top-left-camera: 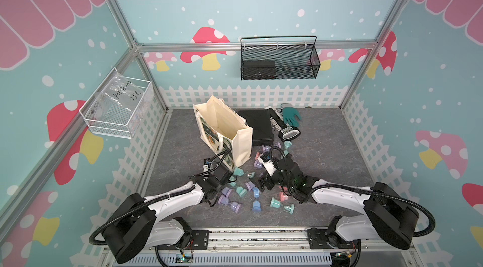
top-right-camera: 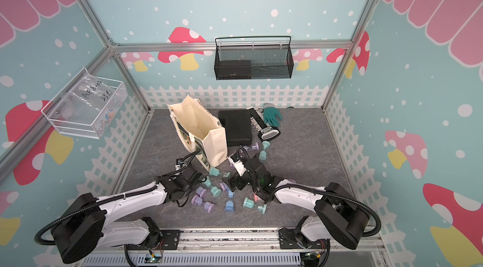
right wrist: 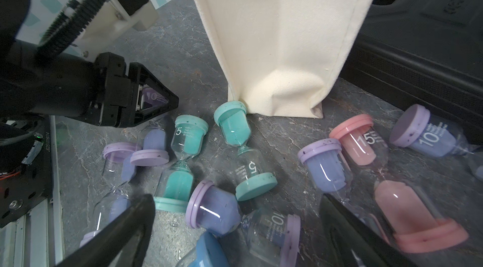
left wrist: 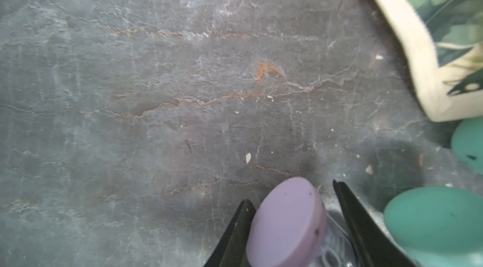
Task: Put the hourglass into the canvas bag
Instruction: Pick up the hourglass from the center of the board, then place the hourglass in the canvas bag.
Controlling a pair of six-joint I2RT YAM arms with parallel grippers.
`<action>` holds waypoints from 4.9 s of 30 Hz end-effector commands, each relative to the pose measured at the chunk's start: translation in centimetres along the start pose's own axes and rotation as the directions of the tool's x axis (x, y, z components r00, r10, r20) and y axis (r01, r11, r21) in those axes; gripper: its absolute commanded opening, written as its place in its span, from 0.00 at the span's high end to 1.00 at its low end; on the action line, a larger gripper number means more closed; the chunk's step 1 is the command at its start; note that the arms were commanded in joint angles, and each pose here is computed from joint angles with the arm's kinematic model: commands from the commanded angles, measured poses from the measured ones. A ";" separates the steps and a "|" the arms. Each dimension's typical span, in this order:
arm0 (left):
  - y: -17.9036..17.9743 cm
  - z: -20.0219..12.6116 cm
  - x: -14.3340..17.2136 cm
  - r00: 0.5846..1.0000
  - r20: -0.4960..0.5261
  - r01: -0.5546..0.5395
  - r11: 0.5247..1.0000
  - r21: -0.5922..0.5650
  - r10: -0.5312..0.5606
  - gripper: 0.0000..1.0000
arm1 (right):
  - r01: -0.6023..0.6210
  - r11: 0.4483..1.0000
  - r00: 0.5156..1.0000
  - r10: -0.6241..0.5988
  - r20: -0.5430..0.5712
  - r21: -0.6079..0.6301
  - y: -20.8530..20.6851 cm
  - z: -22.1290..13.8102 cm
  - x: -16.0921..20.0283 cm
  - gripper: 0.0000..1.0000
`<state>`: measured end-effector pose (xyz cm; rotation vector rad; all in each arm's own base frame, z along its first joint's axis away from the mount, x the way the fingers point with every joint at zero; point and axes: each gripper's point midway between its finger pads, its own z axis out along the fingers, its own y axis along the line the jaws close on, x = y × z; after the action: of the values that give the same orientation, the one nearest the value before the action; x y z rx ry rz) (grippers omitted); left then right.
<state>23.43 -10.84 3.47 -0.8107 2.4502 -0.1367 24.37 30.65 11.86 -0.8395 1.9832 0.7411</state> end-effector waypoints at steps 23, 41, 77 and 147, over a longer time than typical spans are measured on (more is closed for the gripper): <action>1.2 -8.7 -8.3 0.959 0.263 0.070 0.985 0.158 -0.110 0.68 | 0.062 0.998 0.985 -0.057 0.160 -0.023 1.6 -2.1 -7.0 0.00; -7.7 -21.9 -18.9 0.889 0.457 -0.187 0.939 0.290 0.036 0.73 | 0.079 0.997 0.966 -0.076 0.245 -0.002 2.6 -5.0 -14.8 0.00; -19.8 -9.7 -28.9 0.915 0.393 -0.165 0.972 0.167 0.088 0.80 | 0.033 0.992 0.964 -0.064 0.257 0.123 0.1 -4.1 -20.2 0.00; -17.7 3.1 -26.7 0.971 0.211 -0.136 0.986 0.098 0.113 0.35 | -0.021 0.988 0.963 -0.022 0.269 0.155 -1.7 -4.6 -17.5 0.00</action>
<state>52.29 -10.50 15.40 -0.5582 2.3321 -0.1218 31.20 31.60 27.95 -0.6287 1.7944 0.6419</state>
